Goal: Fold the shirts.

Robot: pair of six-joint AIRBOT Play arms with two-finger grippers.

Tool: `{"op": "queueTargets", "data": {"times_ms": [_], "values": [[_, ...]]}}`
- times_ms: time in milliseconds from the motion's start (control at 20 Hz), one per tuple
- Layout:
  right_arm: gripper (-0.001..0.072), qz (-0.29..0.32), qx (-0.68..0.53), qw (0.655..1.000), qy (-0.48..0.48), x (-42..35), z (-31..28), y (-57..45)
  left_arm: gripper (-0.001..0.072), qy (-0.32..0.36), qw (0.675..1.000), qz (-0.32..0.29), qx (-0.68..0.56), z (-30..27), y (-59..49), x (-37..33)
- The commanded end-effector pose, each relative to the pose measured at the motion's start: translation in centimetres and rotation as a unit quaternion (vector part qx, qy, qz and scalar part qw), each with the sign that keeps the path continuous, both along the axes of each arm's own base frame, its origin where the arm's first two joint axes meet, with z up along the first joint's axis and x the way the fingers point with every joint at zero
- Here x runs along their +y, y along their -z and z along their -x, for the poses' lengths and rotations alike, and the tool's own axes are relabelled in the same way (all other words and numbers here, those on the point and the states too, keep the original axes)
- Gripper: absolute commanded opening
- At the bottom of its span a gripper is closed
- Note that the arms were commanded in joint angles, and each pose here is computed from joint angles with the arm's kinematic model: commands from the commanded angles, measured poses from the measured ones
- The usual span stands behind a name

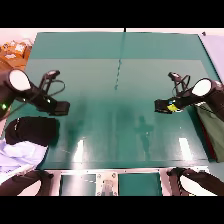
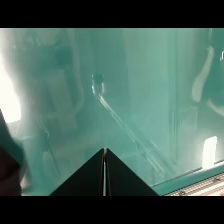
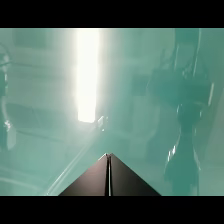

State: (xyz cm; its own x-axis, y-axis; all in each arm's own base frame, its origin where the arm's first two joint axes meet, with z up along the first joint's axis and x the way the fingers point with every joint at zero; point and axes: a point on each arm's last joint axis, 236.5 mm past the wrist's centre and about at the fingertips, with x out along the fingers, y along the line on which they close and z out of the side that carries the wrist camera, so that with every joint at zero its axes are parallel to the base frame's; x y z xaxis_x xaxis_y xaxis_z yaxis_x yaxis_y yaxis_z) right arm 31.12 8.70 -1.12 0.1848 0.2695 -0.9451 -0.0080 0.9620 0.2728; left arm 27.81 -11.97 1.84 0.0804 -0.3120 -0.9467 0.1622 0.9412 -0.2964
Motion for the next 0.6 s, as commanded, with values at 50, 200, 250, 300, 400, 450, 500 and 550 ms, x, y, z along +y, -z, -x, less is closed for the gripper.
{"op": "queueTargets", "data": {"times_ms": [50, 200, 250, 300, 400, 450, 500, 550], "values": [[0.0017, -0.003, -0.014, 0.999, -0.034, 2.8, 0.4, 0.1, 0.0026, -0.007, 1.000, -0.002, 0.006, 1.6, 2.1, -0.1], [0.0017, -0.003, -0.014, 0.999, -0.034, 2.8, 0.4, 0.2, 0.0026, -0.009, 1.000, 0.000, -0.001, 1.2, 2.0, -0.2], [0.0017, -0.003, -0.014, 0.999, -0.034, 2.8, 0.4, 0.2, 0.0026, -0.010, 1.000, 0.001, -0.003, 1.1, 2.0, -0.2], [0.0016, -0.003, -0.014, 0.999, -0.034, 2.8, 0.4, 0.2, 0.0026, -0.011, 1.000, 0.001, -0.006, 1.0, 2.0, -0.3], [0.0017, -0.003, -0.014, 0.999, -0.034, 2.8, 0.4, 0.2, 0.0026, -0.013, 1.000, 0.002, -0.015, 0.6, 1.9, -0.3], [0.0017, -0.003, -0.014, 0.999, -0.034, 2.8, 0.4, 0.2, 0.0026, -0.014, 1.000, 0.003, -0.017, 0.4, 1.9, -0.3], [0.0017, -0.003, -0.014, 0.999, -0.034, 2.8, 0.4, 0.2, 0.0026, -0.014, 1.000, 0.003, -0.017, 0.4, 1.9, -0.3], [0.0017, -0.003, -0.014, 0.999, -0.034, 2.8, 0.4, 0.2, 0.0026, -0.014, 1.000, 0.003, -0.017, 0.4, 1.9, -0.3]]}}
